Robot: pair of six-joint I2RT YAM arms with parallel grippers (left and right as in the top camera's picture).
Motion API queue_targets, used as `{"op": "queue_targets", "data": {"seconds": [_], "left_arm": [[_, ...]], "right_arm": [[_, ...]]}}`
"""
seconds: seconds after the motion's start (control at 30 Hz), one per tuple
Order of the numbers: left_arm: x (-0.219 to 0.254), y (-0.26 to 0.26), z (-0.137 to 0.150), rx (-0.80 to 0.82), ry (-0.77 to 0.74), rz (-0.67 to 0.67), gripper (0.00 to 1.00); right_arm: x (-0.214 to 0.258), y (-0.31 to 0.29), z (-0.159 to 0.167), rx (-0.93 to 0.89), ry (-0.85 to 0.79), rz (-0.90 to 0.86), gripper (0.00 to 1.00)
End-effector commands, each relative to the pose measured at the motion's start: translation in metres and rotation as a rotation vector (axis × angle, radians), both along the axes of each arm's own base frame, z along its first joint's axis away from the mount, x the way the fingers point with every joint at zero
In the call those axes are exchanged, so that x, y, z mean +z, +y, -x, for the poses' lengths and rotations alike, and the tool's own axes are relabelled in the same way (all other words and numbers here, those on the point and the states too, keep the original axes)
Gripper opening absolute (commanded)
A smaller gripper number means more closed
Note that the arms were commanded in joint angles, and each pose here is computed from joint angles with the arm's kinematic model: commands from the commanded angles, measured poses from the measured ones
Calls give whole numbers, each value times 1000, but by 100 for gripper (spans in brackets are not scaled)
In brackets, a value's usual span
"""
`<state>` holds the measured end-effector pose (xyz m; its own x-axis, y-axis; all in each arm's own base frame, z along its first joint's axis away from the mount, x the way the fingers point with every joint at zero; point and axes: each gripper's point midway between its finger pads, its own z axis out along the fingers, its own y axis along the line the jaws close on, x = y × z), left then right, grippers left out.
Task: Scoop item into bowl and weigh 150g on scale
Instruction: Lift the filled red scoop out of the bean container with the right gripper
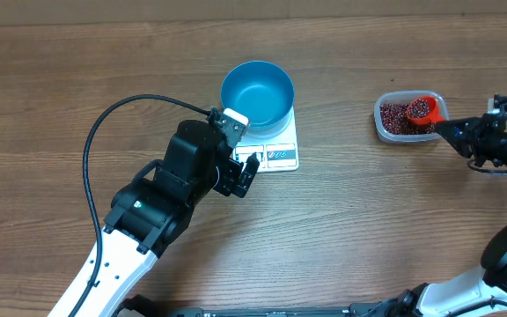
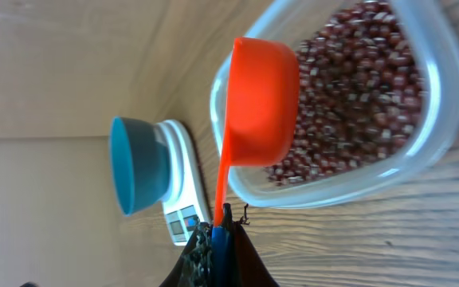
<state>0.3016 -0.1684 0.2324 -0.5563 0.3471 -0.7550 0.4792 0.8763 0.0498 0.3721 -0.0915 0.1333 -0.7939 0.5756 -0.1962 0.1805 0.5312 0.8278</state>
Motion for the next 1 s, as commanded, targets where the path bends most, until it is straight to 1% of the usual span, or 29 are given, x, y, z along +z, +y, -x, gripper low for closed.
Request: {"op": "queue_targets", "data": {"seconds": [0.0,0.4,0.53,0.73,0.97], "left_arm": [[-2,1,0,-10,-2,-14,100],[-2,1,0,-10,-2,-14,100],[-2,1,0,-10,-2,-14,99],[-2,1,0,-10,-2,-14,100],[-2,1,0,-10,-2,-14,100]], "right_arm": [[14,10,-2,27,-69,-86,4],[45,30,-6,84,-181,-235,4],[48,45,-10,126,-193,-246,4],[52,79,-20,208,-184,-257,4],[72,131,-36,340,-215,-248,4]]}}
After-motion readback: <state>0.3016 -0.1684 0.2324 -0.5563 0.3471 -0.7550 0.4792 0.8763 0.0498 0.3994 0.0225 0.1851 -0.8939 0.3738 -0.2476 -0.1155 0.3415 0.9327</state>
